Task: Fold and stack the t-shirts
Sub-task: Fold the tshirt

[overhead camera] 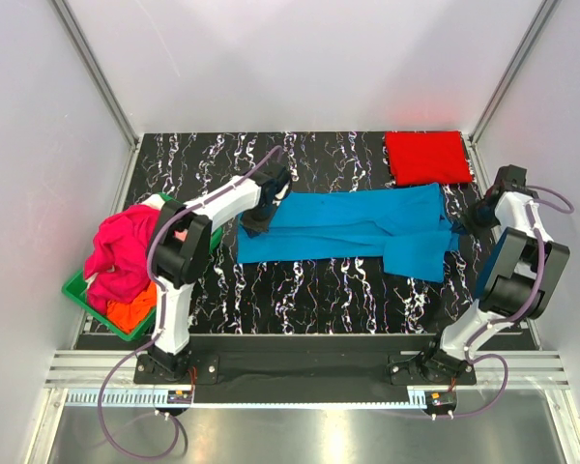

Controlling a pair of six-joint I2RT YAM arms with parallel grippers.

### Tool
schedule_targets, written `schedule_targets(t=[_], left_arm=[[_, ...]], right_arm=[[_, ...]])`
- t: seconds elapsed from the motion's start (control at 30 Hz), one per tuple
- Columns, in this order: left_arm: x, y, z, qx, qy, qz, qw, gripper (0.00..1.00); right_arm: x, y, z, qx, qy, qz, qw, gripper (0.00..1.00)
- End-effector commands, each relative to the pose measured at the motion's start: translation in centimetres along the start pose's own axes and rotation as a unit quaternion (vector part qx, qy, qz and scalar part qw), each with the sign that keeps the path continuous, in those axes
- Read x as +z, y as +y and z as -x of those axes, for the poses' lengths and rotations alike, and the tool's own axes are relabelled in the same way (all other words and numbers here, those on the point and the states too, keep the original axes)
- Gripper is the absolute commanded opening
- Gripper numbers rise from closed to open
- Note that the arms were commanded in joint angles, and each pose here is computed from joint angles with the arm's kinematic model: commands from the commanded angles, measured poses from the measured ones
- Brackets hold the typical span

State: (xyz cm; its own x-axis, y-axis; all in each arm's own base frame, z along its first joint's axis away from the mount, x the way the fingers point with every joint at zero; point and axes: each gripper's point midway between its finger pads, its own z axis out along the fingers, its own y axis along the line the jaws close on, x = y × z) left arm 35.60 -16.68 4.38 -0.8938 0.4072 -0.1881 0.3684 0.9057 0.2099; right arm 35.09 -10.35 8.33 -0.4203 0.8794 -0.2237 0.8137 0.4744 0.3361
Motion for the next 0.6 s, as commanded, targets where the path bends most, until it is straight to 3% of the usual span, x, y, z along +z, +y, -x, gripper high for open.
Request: schedule_targets(t=[0.0, 0.2, 0.43, 0.57], left_arm=[[-0.8, 0.6, 1.5, -0.002, -0.017, 0.009, 1.0, 0.0], [-1.0, 0.7, 2.0, 0.001, -0.018, 0.009, 1.0, 0.0], [-1.6, 0.5, 2.1, 0.002, -0.025, -0.001, 1.0, 0.0], [-1.8, 0.3, 2.2, 0.003, -0.026, -0.007, 1.0, 0.0]], right_arm=[[0.2, 1.8, 1.4, 0.002, -0.008, 0.024, 1.0, 0.06], [0.3, 2.0, 0.5, 0.003, 0.009, 0.022, 1.0, 0.28], [-3.4, -0.5, -1.7, 0.018, -0.021, 0.006, 1.0, 0.36], [-3.3, -2.5, -5.4, 0.029, 0.015, 0.006, 0.999, 0.38]])
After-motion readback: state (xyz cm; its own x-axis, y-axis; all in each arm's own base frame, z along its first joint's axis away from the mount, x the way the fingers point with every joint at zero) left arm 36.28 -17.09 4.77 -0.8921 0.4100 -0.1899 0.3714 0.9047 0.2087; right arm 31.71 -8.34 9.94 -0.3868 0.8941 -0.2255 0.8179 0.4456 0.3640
